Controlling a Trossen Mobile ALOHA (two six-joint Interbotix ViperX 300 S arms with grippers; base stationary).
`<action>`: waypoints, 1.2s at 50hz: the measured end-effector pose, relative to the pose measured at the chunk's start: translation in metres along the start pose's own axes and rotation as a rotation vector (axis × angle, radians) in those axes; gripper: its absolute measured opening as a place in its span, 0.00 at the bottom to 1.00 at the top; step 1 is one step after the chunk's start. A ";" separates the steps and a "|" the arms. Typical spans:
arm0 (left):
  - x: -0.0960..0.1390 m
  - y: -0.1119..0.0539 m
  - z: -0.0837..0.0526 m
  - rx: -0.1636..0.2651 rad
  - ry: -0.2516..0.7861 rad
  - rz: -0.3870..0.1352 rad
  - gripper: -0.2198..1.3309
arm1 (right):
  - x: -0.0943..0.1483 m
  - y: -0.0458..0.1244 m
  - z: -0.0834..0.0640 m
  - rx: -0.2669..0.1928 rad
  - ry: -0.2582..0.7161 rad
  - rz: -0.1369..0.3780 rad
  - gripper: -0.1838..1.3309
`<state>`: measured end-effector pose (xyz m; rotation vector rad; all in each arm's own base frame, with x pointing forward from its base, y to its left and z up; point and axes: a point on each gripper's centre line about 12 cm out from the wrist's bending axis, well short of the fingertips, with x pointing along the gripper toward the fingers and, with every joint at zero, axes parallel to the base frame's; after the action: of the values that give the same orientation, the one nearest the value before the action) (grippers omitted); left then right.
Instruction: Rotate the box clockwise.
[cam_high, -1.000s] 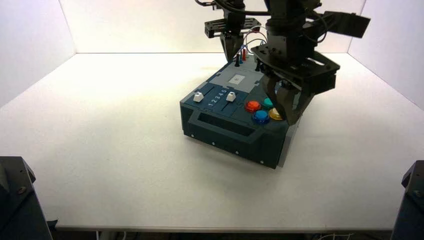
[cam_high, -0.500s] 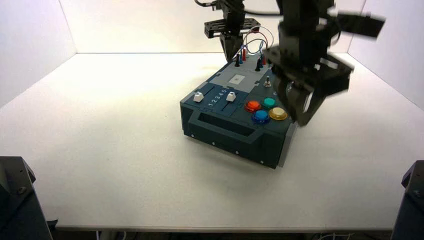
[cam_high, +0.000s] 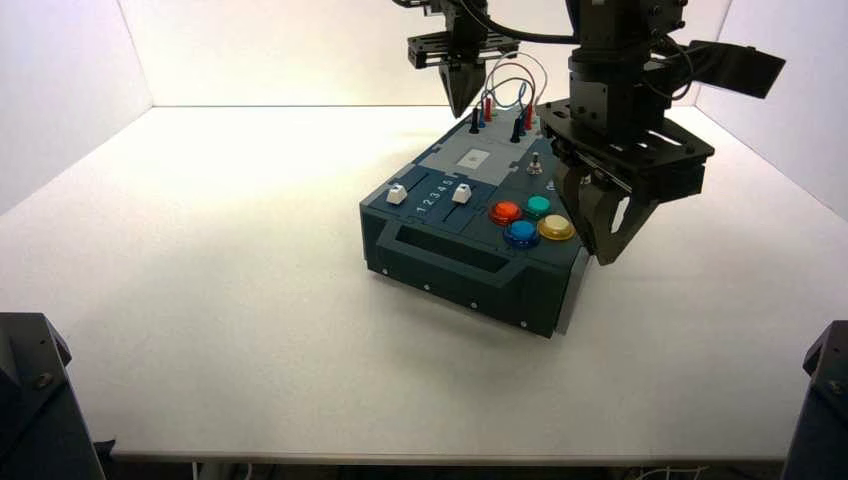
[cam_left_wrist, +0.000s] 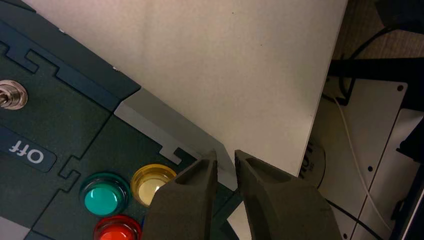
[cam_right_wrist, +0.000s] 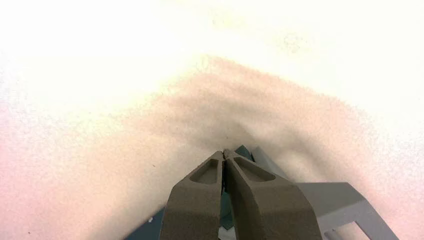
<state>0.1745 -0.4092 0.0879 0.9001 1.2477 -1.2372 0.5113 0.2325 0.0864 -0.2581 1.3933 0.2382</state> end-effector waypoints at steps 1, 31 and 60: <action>0.000 0.000 0.000 0.000 0.000 0.000 0.43 | 0.000 -0.001 0.000 0.000 0.003 -0.001 0.03; 0.001 0.008 -0.007 -0.017 0.019 -0.001 0.40 | 0.007 -0.006 -0.012 0.006 0.064 -0.009 0.02; 0.001 0.009 -0.010 -0.012 0.013 0.003 0.38 | 0.007 -0.011 -0.018 0.013 0.081 -0.012 0.02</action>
<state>0.1818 -0.3986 0.0838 0.9024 1.2621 -1.2217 0.4993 0.2166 0.0769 -0.2681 1.4730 0.2110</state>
